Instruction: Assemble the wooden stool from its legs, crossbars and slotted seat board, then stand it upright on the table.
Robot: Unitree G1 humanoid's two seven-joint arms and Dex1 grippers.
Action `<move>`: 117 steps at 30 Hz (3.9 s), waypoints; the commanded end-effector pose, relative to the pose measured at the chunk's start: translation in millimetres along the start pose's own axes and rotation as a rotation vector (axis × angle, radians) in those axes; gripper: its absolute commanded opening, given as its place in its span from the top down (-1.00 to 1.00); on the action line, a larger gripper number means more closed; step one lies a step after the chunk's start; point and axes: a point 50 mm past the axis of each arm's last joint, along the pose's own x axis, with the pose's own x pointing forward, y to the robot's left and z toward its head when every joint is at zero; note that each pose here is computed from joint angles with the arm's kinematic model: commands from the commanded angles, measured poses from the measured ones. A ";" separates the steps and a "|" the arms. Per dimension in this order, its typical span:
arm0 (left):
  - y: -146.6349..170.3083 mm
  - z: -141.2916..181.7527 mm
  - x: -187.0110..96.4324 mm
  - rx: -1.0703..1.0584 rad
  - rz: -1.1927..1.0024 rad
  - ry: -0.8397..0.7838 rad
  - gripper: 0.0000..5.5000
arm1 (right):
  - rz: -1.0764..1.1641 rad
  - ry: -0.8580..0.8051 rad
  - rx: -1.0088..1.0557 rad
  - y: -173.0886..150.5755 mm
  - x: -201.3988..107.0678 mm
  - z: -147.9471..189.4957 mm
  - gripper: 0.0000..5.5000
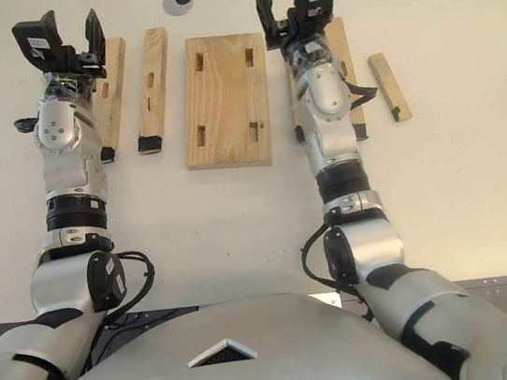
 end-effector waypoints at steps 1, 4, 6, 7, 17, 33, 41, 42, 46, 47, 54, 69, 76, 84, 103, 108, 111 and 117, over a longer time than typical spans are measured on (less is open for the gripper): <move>-2.1 -3.0 -7.5 -0.015 0.029 -0.020 -0.15 | 0.032 0.013 -0.006 -3.9 2.1 4.0 -0.16; -3.7 -7.4 -13.1 -0.020 0.044 -0.016 -0.15 | 0.053 0.034 -0.004 -3.7 1.2 3.1 -0.16; -3.0 -9.4 -14.9 -0.024 0.064 -0.014 -0.15 | 0.061 0.051 -0.006 -3.9 0.8 1.2 -0.16; -1.9 -9.8 -15.3 -0.024 0.080 -0.015 -0.15 | 0.063 0.059 -0.003 -4.1 1.2 0.6 -0.16; 1.4 -13.1 -24.2 -0.046 0.105 -0.023 -0.15 | 0.064 0.088 -0.055 -43.2 -14.4 7.0 -0.16; 7.2 -28.2 -56.1 -0.049 0.213 0.032 -0.15 | -0.014 0.602 -0.179 -169.0 -140.8 -15.7 -0.16; 5.4 -29.4 -54.3 -0.059 0.219 0.044 -0.15 | 0.004 0.778 -0.106 -166.4 -161.1 -41.6 0.10; 5.6 -29.4 -54.4 -0.061 0.223 0.044 -0.15 | -0.011 0.776 -0.086 -165.3 -163.4 -42.0 0.18; 4.5 -28.9 -55.4 -0.069 0.233 0.042 -0.15 | -0.044 0.775 -0.025 -156.7 -166.4 -44.3 0.42; 3.5 -28.7 -55.3 -0.073 0.233 0.042 -0.15 | -0.053 0.780 -0.026 -155.5 -166.5 -44.8 0.51; -13.0 21.5 -33.0 -0.313 0.000 -0.041 -0.15 | 0.035 0.268 -0.122 -123.7 -80.5 25.9 0.53; -79.8 104.0 -37.0 -0.996 -0.635 0.120 -0.15 | 0.804 -0.106 -0.130 25.0 -39.6 68.7 0.53; -77.2 116.0 -38.0 -1.084 -0.658 0.080 0.07 | 0.831 -0.071 -0.107 30.6 -45.5 63.5 0.53; -79.2 116.9 -42.6 -1.105 -0.699 0.084 0.20 | 0.821 -0.049 -0.121 31.2 -42.1 60.9 0.53; -65.5 116.5 -34.2 -0.975 -0.589 0.002 0.86 | 0.804 0.044 -0.221 28.5 -41.4 40.9 0.35; -10.5 72.2 -21.3 -0.704 -0.256 -0.014 0.87 | 0.573 0.166 -0.290 -4.1 -29.0 18.8 0.02; 30.0 46.5 -19.7 -0.526 -0.092 -0.053 0.87 | 0.535 0.178 -0.294 -9.0 -26.9 15.3 -0.05; 57.7 1.8 -25.5 -0.351 -0.009 -0.028 0.87 | 0.543 0.195 -0.307 -7.8 -29.8 9.0 -0.05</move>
